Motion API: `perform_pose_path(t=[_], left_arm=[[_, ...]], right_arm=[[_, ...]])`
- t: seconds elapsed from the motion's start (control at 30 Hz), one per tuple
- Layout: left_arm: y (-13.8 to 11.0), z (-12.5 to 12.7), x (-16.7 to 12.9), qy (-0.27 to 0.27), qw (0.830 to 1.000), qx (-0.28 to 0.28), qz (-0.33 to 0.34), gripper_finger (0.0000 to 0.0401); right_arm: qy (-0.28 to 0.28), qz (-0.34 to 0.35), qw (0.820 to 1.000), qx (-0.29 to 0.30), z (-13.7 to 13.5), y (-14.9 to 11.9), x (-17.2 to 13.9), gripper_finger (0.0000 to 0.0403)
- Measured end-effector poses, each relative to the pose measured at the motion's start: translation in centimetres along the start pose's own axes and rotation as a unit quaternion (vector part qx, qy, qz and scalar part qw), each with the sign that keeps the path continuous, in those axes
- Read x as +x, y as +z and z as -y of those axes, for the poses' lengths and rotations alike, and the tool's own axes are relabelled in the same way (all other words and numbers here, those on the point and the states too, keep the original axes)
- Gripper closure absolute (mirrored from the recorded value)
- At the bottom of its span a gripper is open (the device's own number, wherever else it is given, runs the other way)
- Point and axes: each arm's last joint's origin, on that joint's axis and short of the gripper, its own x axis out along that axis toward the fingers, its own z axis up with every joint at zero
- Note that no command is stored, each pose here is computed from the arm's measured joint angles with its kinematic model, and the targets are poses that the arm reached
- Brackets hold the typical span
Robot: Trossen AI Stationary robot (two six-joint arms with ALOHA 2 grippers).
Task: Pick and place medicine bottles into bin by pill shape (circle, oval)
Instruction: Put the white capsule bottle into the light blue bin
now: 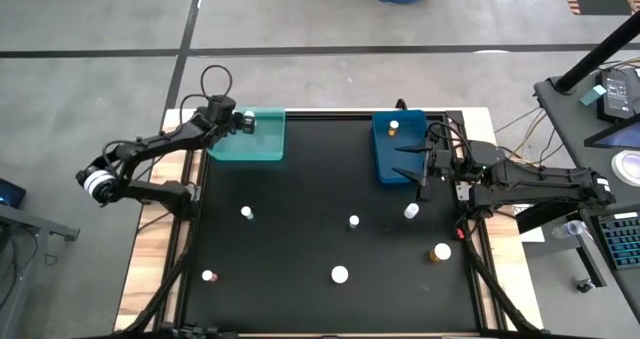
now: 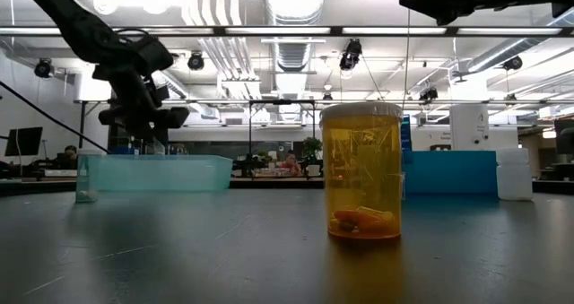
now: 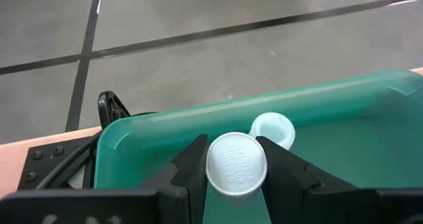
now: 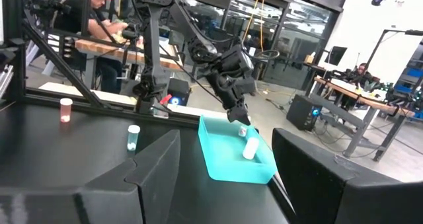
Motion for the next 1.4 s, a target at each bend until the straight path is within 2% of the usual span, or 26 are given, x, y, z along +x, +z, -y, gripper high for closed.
perform_pose_path(t=[0.2,0.6,1.13,1.4], left_arm=[[-0.6,0.0,1.3,0.054,0.998,0.013,-0.008,0.0304],[-1.7,0.5,3.7,0.062,0.998,0.017,-0.027,0.0304],[-1.9,0.4,4.1,0.072,0.997,0.015,-0.025,0.0303],[-1.8,0.4,4.1,0.072,0.997,0.015,-0.023,0.0272]], right_arm=[[0.000,0.000,1.000,0.000,0.0,0.0,0.0,0.0172],[0.000,0.000,1.000,0.000,0.0,0.0,0.0,0.0172],[0.000,0.000,1.000,0.000,0.0,0.0,0.0,0.0172],[0.000,0.000,1.000,0.000,0.0,0.0,0.0,0.0172]])
